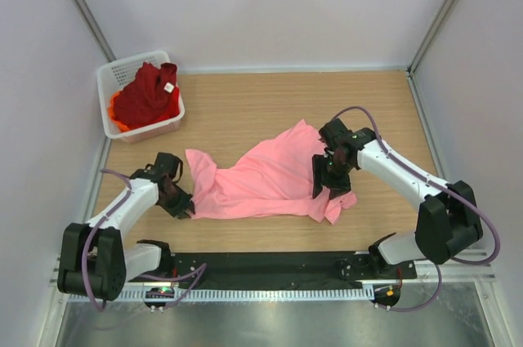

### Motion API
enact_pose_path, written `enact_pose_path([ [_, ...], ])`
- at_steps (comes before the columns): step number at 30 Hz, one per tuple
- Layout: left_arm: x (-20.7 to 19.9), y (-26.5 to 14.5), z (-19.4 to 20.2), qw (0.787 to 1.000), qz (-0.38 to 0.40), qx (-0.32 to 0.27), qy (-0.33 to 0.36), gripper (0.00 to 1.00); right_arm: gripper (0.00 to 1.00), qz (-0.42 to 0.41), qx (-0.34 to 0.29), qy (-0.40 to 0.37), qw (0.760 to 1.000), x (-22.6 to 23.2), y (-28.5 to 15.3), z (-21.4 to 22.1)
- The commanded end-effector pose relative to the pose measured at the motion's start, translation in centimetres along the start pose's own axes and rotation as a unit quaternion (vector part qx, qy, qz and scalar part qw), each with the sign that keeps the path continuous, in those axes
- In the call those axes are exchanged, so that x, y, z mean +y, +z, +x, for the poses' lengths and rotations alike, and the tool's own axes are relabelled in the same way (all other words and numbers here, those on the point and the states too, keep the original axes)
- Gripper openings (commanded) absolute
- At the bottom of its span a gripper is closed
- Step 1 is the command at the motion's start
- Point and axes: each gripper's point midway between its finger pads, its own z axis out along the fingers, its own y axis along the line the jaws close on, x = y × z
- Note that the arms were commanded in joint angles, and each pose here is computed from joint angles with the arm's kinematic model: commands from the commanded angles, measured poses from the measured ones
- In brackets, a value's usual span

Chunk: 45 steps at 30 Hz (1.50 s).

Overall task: Fold and stack the t-shirts
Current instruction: Flatten the tshirt out

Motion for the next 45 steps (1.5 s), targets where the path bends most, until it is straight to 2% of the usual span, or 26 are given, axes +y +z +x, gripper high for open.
enact_pose_path([
  [1, -1.5, -1.1, -2.8, 0.998, 0.015, -0.059, 0.020, 0.19, 0.57, -0.012, -0.017, -0.009, 1.000, 0.8, -0.3, -1.1],
  [2, -1.5, -1.4, -3.0, 0.998, 0.014, -0.063, 0.024, 0.13, 0.57, -0.011, -0.014, -0.011, 1.000, 0.8, -0.1, -0.9],
  [3, -1.5, -1.9, -3.3, 0.997, 0.011, -0.071, 0.037, 0.00, 0.57, -0.011, -0.013, -0.010, 1.000, 0.8, 0.2, -0.9],
  [5, -2.1, -3.8, -4.2, 0.994, 0.015, -0.090, 0.055, 0.00, 0.57, -0.008, -0.007, -0.008, 1.000, 0.7, 0.6, -0.8],
  [9, -2.9, -8.7, -7.0, 0.981, 0.015, -0.163, 0.103, 0.00, 0.57, 0.008, 0.001, -0.002, 1.000, 0.4, 1.5, -1.1],
  [10, -3.8, -10.9, -8.2, 0.973, 0.023, -0.197, 0.120, 0.00, 0.57, 0.016, 0.000, 0.000, 1.000, 0.1, 1.5, -1.2],
  [13, -4.6, -14.4, -8.9, 0.957, 0.030, -0.241, 0.161, 0.00, 0.57, 0.037, -0.009, 0.004, 0.999, -0.2, 1.2, -2.3],
  [16, -3.8, -15.0, -8.3, 0.950, 0.006, -0.253, 0.185, 0.00, 0.56, 0.071, -0.016, 0.009, 0.997, -1.2, 0.7, -2.9],
  [18, -3.1, -13.6, -7.0, 0.949, -0.010, -0.239, 0.205, 0.00, 0.57, 0.080, -0.017, 0.020, 0.996, -2.0, 0.4, -2.9],
  [20, -2.1, -12.0, -6.3, 0.952, -0.030, -0.224, 0.208, 0.00, 0.57, 0.066, -0.018, 0.040, 0.997, -2.4, 0.0, -2.8],
  [22, -2.8, -12.1, -6.2, 0.951, -0.030, -0.218, 0.216, 0.00, 0.57, 0.057, -0.020, 0.039, 0.997, -2.3, -0.5, -2.3],
  [25, -3.7, -12.6, -6.9, 0.949, -0.030, -0.229, 0.214, 0.08, 0.58, 0.049, -0.007, 0.034, 0.998, -2.5, -0.8, -0.8],
  [28, -4.9, -13.0, -6.8, 0.950, -0.016, -0.219, 0.220, 0.28, 0.59, 0.051, 0.000, 0.027, 0.998, -3.1, -0.7, 0.5],
  [34, -6.5, -13.6, -5.2, 0.955, 0.035, -0.187, 0.229, 0.48, 0.61, 0.003, 0.033, 0.008, 0.999, -1.1, 0.4, 2.7],
  [37, -6.8, -13.9, -4.2, 0.956, 0.062, -0.171, 0.228, 0.50, 0.63, 0.021, 0.030, -0.018, 0.999, -0.6, 0.9, 2.9],
  [40, -6.9, -13.7, -3.2, 0.958, 0.079, -0.155, 0.228, 0.48, 0.62, 0.076, 0.018, -0.038, 0.996, -1.1, 1.4, 2.6],
  [45, -6.8, -13.5, -2.4, 0.959, 0.097, -0.143, 0.226, 0.41, 0.43, 0.111, 0.015, -0.042, 0.993, -1.6, 2.7, 2.0],
])
